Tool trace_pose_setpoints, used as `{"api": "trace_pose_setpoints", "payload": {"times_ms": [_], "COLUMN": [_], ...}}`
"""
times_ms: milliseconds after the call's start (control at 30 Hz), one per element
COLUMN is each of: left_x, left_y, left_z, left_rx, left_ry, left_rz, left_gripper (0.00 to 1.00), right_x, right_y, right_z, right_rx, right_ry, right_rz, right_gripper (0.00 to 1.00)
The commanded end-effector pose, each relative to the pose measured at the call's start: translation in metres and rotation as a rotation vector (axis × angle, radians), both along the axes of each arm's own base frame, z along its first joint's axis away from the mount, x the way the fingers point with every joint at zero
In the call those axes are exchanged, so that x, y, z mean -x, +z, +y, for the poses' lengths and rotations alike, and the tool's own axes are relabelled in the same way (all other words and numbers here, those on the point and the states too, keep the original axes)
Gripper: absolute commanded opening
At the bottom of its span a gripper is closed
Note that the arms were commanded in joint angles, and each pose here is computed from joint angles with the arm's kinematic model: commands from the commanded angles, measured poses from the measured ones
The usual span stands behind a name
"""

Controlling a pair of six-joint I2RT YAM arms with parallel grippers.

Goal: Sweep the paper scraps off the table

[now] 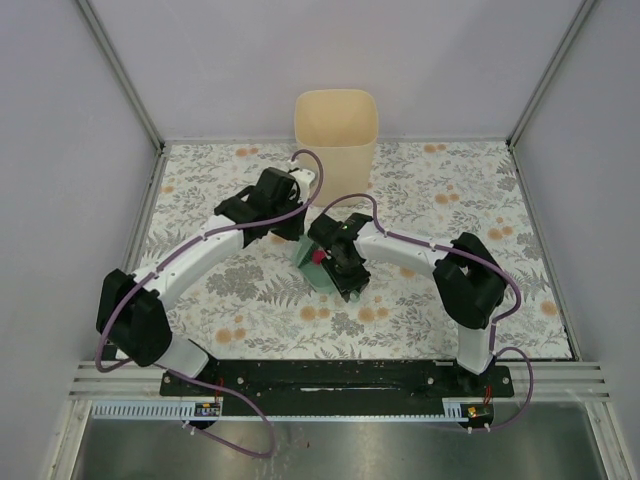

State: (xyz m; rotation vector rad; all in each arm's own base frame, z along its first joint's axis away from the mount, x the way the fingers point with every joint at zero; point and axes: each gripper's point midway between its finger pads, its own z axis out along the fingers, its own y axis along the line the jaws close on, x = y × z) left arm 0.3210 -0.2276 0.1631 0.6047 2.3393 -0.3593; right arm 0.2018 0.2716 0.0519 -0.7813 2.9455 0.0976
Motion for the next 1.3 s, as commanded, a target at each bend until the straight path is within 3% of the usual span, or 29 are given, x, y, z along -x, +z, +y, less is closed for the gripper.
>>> {"api": "trace_pose_setpoints", "payload": {"times_ms": [0, 133, 367, 533, 833, 1267], "left_x": [0.036, 0.049, 0.052, 0.066, 0.107, 0.129], "left_y": [0.030, 0.046, 0.077, 0.092, 0.065, 0.073], "left_z": [-0.012, -0.009, 0.045, 0.085, 0.139, 0.163], "left_rx": [0.112, 0.127, 0.016, 0.018, 0.086, 0.239], "left_ry": [-0.080, -0.080, 0.155, 0.323, 0.490, 0.578], "left_rz": [0.051, 0.081, -0.007, -0.093, -0.198, -0.314], "left_gripper": [0.00, 0.00, 0.00, 0.00, 0.00, 0.00], "right_x": [-0.009, -0.010, -0.014, -0.022, -0.051, -0.093], "right_y": [-0.001, -0.008, -0.015, -0.003, 0.081, 0.187], "right_z": [0.006, 0.003, 0.005, 0.009, 0.048, 0.123], "right_rx": [-0.008, -0.005, -0.013, -0.035, -0.222, -0.451], "right_ry": [0.002, -0.017, -0.049, -0.068, -0.081, -0.050], "right_rz": [-0.053, -0.069, -0.095, -0.139, -0.263, -0.337], "right_gripper": [0.00, 0.00, 0.00, 0.00, 0.00, 0.00]}}
